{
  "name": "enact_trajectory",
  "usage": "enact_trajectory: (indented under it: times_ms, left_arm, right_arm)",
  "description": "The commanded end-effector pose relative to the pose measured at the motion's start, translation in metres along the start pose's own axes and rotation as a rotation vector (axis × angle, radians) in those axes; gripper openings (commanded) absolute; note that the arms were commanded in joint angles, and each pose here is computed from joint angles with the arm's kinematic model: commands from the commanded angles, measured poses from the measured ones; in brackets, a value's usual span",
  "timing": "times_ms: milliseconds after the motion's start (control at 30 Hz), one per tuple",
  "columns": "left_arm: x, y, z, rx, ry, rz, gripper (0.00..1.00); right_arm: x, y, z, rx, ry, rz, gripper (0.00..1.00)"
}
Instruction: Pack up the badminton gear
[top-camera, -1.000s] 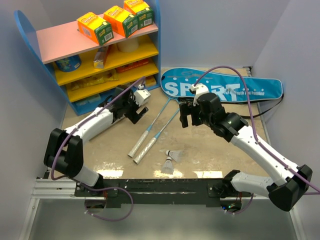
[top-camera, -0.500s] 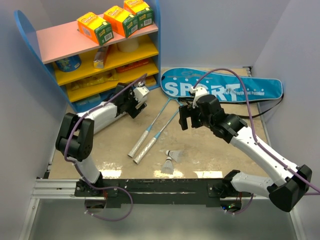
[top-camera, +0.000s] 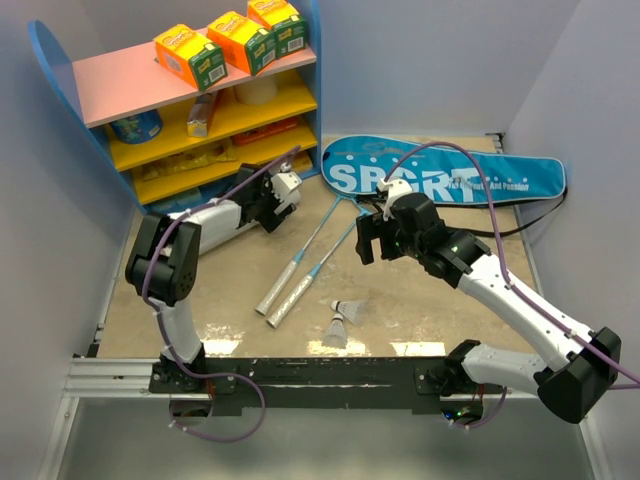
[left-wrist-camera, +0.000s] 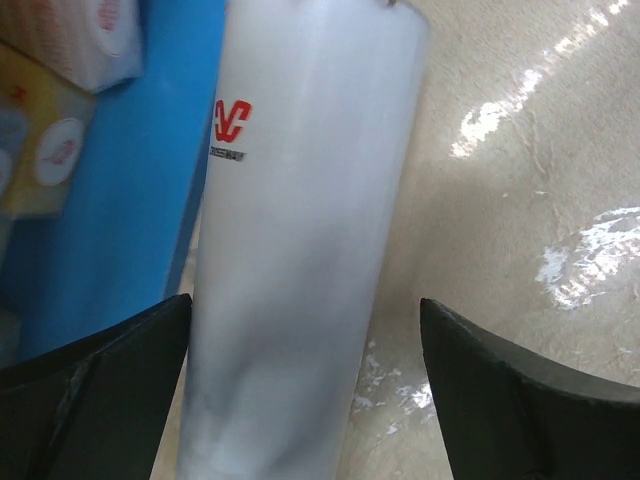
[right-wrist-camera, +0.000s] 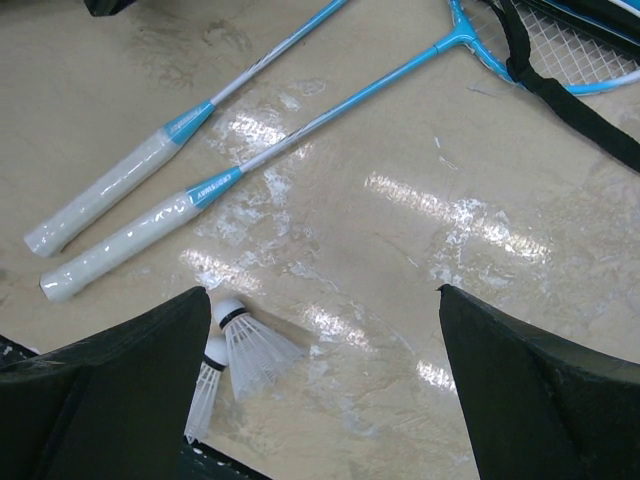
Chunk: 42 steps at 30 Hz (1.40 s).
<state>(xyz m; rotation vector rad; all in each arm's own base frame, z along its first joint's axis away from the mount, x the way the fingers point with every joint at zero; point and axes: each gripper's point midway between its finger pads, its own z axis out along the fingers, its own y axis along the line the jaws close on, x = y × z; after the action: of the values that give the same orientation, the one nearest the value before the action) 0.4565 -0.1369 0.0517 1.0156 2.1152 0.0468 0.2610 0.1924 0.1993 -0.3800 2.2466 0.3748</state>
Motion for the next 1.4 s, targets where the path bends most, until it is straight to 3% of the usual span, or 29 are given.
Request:
enact_trajectory:
  times_ms: [0, 233, 433, 533, 600, 733, 767, 900, 1033, 1167, 1367]
  left_arm:
    - [0.005, -0.018, 0.016, 0.111, -0.012, -0.003, 0.98]
    - [0.01, -0.032, 0.027, 0.194, 0.002, -0.022, 0.93]
    - [0.008, -0.046, 0.021, 0.263, -0.007, -0.045, 0.77]
    - [0.006, -0.052, 0.016, 0.288, -0.008, -0.061, 0.62]
    - [0.005, -0.055, 0.014, 0.286, -0.002, -0.061, 0.47]
    - [-0.014, -0.052, -0.001, 0.245, -0.034, -0.045, 0.41]
    - [-0.025, -0.053, -0.006, 0.237, -0.055, -0.04, 0.36]
    - [-0.065, -0.057, -0.048, 0.255, -0.131, -0.028, 0.19]
    - [-0.092, -0.08, -0.093, 0.378, -0.204, -0.015, 0.01]
    - [-0.11, -0.095, -0.141, 0.457, -0.282, -0.016, 0.0]
    - [-0.106, -0.14, -0.187, 0.537, -0.353, 0.004, 0.0]
  right_arm:
    - [-0.01, 0.007, 0.0, -0.028, -0.024, 0.02, 0.99]
    - [-0.005, 0.006, -0.003, -0.03, -0.014, 0.023, 0.99]
    - [-0.002, 0.008, -0.002, -0.041, -0.003, 0.024, 0.98]
    - [-0.005, 0.007, -0.004, -0.038, -0.012, 0.026, 0.99]
    - [-0.006, 0.008, -0.004, -0.039, -0.012, 0.03, 0.99]
    - [-0.005, 0.009, -0.006, -0.045, -0.016, 0.043, 0.99]
    - [-0.006, 0.009, -0.008, -0.047, -0.022, 0.043, 0.99]
    - [-0.011, 0.012, -0.015, -0.068, -0.033, 0.032, 0.96]
    - [-0.026, 0.016, -0.036, -0.094, -0.05, -0.005, 0.91]
    - [-0.037, 0.025, -0.06, -0.154, -0.076, -0.021, 0.87]
    - [-0.04, 0.05, -0.1, -0.316, -0.082, -0.039, 0.79]
